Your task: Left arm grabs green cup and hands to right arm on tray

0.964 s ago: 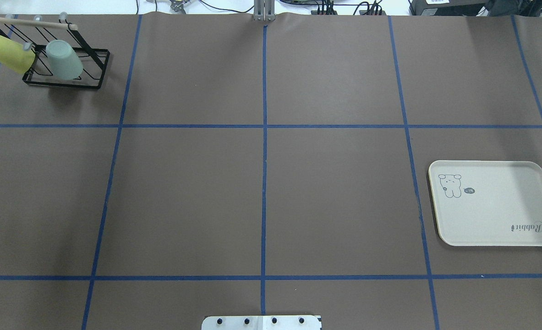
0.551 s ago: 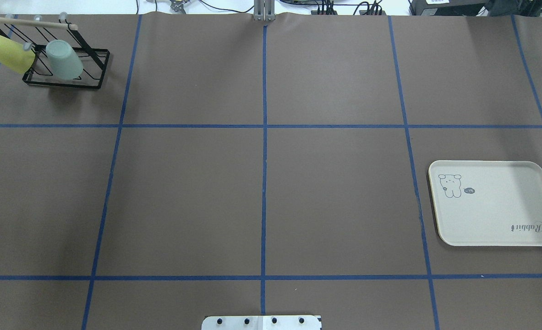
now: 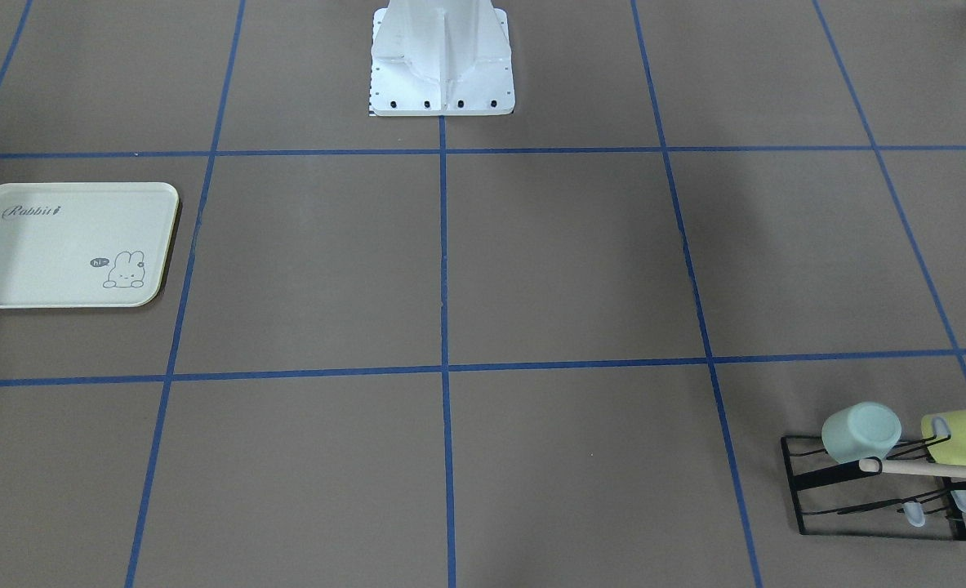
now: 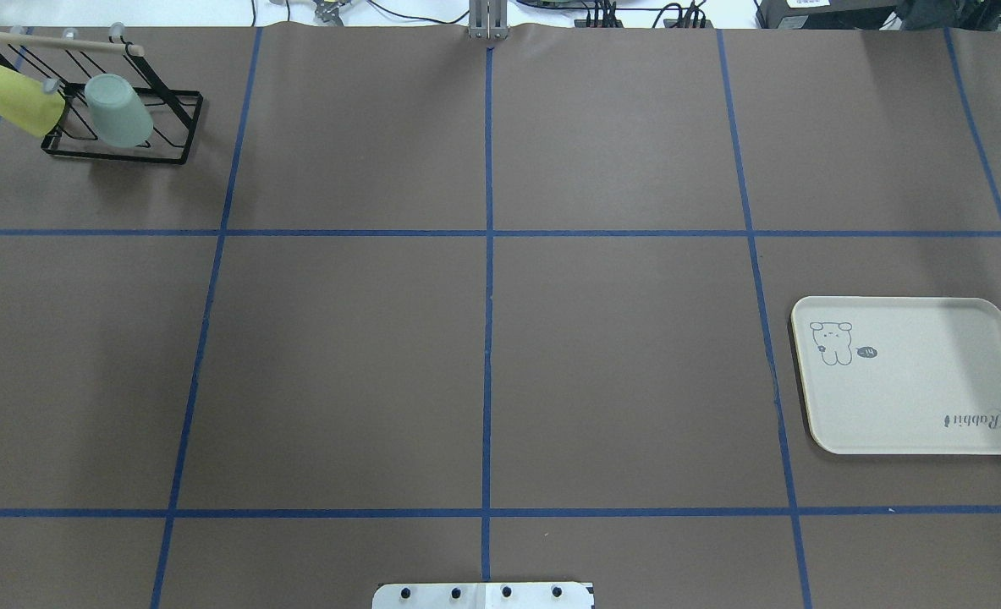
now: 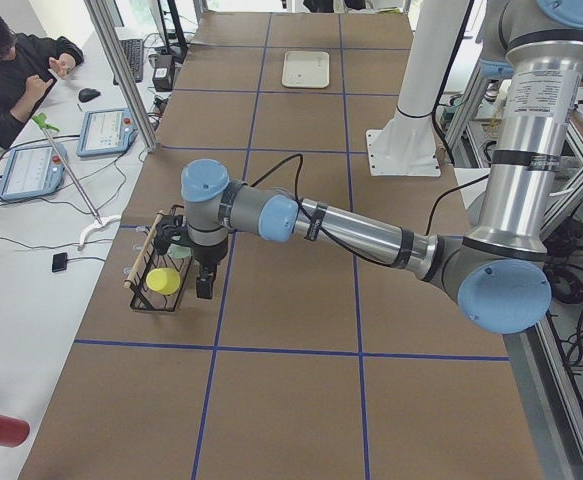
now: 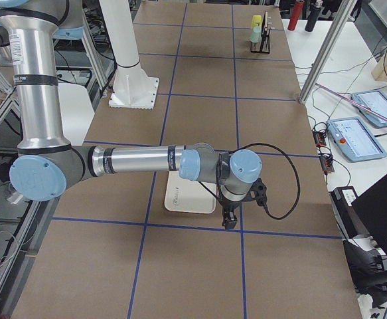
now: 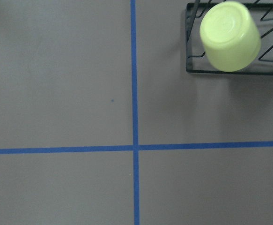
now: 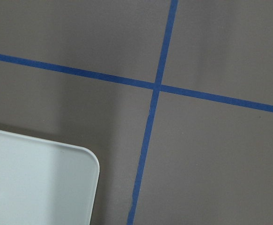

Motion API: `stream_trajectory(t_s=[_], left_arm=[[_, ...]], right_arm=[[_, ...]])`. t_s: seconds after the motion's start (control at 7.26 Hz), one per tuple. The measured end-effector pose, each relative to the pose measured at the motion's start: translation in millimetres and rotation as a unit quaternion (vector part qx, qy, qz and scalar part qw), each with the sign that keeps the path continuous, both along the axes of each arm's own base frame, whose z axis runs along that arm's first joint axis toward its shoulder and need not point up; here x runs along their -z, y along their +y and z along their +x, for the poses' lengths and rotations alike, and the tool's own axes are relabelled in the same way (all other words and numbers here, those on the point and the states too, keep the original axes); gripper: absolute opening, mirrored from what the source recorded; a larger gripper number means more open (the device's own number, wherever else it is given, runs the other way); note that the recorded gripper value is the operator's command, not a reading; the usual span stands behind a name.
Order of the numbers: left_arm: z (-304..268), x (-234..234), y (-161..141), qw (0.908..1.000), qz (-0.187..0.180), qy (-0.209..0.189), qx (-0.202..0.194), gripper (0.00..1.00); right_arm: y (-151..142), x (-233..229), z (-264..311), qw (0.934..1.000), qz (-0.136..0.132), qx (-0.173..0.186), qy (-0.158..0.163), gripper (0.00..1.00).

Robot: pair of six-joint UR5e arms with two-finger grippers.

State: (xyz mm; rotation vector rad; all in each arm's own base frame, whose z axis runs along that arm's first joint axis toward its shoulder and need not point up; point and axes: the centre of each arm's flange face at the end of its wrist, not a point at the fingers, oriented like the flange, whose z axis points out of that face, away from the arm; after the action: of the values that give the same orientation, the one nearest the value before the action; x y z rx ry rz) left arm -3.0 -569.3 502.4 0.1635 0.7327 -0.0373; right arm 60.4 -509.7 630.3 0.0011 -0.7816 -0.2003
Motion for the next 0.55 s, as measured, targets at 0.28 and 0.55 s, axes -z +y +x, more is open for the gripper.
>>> stream_trajectory(t_s=[0.28, 0.55], left_arm=[[37, 42, -21, 0.9988, 0.041, 0.017, 0.022, 1.00], [59, 70, -27, 0.9918, 0.078, 0.041, 0.093, 1.00]], right_arm=[[-2, 6, 0, 1.0000, 0.006, -0.001, 0.000, 1.00], [-4, 10, 0, 1.0000, 0.009, -0.001, 0.000, 1.00]])
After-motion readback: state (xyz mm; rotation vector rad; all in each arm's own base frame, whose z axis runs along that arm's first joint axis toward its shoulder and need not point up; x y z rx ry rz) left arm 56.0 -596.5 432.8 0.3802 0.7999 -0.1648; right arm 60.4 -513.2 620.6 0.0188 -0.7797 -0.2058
